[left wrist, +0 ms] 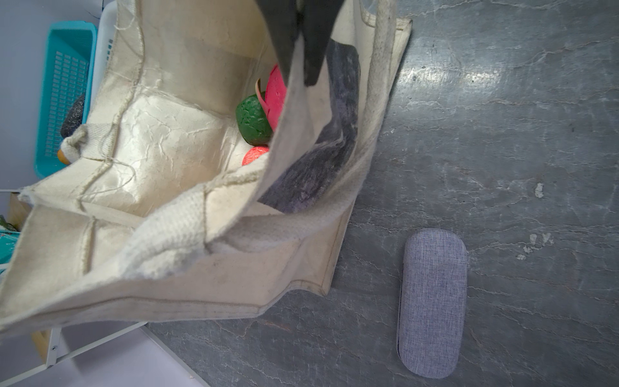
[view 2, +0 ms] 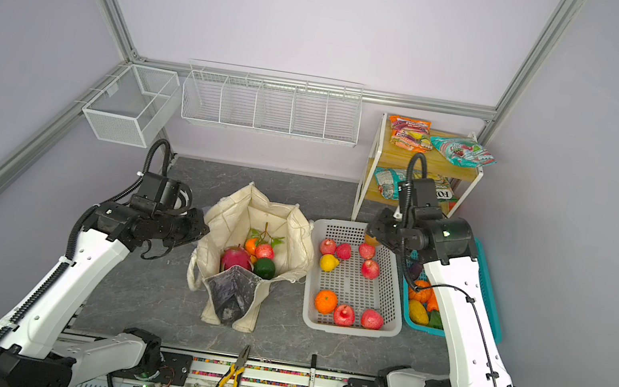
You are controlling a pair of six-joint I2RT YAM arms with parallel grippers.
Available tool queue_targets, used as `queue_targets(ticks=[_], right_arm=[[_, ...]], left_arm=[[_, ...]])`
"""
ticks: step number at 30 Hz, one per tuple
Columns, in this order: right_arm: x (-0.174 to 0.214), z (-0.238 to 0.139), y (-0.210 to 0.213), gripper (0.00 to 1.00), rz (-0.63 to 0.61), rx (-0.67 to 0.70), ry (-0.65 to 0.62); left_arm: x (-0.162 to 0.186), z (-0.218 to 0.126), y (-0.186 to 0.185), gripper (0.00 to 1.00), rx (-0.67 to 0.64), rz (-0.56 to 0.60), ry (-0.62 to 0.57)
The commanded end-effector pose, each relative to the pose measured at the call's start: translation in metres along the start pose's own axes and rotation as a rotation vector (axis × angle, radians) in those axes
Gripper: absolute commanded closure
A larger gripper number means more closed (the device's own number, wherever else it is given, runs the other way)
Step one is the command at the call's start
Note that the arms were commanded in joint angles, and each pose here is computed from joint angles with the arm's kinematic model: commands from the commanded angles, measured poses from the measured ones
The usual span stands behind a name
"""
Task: Place the food into the grocery bag and tie it
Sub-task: 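Lift the brown potato with the right gripper and carry it over the bag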
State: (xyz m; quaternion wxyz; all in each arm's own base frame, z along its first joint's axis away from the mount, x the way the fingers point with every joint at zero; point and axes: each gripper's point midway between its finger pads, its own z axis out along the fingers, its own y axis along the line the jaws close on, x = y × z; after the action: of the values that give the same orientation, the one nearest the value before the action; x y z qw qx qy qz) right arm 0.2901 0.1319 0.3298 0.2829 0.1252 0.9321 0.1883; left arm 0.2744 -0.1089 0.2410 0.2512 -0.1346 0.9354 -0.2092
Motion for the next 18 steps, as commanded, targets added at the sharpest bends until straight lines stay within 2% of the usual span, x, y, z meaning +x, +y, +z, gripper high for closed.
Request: queue_targets(ticks=[1,6,9,12,14,18], right_arm=[[0.008,0.008,0.082,0.60,-0.099,-0.223,0.017],[0.053,0.029,0.178,0.61,-0.323,-0.445,0.140],[0.088,0.052,0.214,0.61,-0.440,-0.496,0.249],[0.119,0.079,0.233,0.61,-0.527,-0.515,0.339],[0.136,0.095,0.232,0.61,-0.561,-0.494,0.406],[0.155,0.120,0.231,0.61,-0.627,-0.485,0.463]], left_arm=[[0.008,-0.005,0.006,1.00,-0.029,0.013,0.022],[0.007,-0.009,0.008,1.00,-0.034,0.005,-0.003],[0.003,-0.012,0.009,1.00,-0.039,0.000,-0.025],[-0.001,-0.016,0.009,1.00,-0.045,-0.002,-0.048],[-0.003,-0.018,0.008,1.00,-0.046,-0.002,-0.059],[-0.004,-0.018,0.009,1.00,-0.045,-0.015,-0.071]])
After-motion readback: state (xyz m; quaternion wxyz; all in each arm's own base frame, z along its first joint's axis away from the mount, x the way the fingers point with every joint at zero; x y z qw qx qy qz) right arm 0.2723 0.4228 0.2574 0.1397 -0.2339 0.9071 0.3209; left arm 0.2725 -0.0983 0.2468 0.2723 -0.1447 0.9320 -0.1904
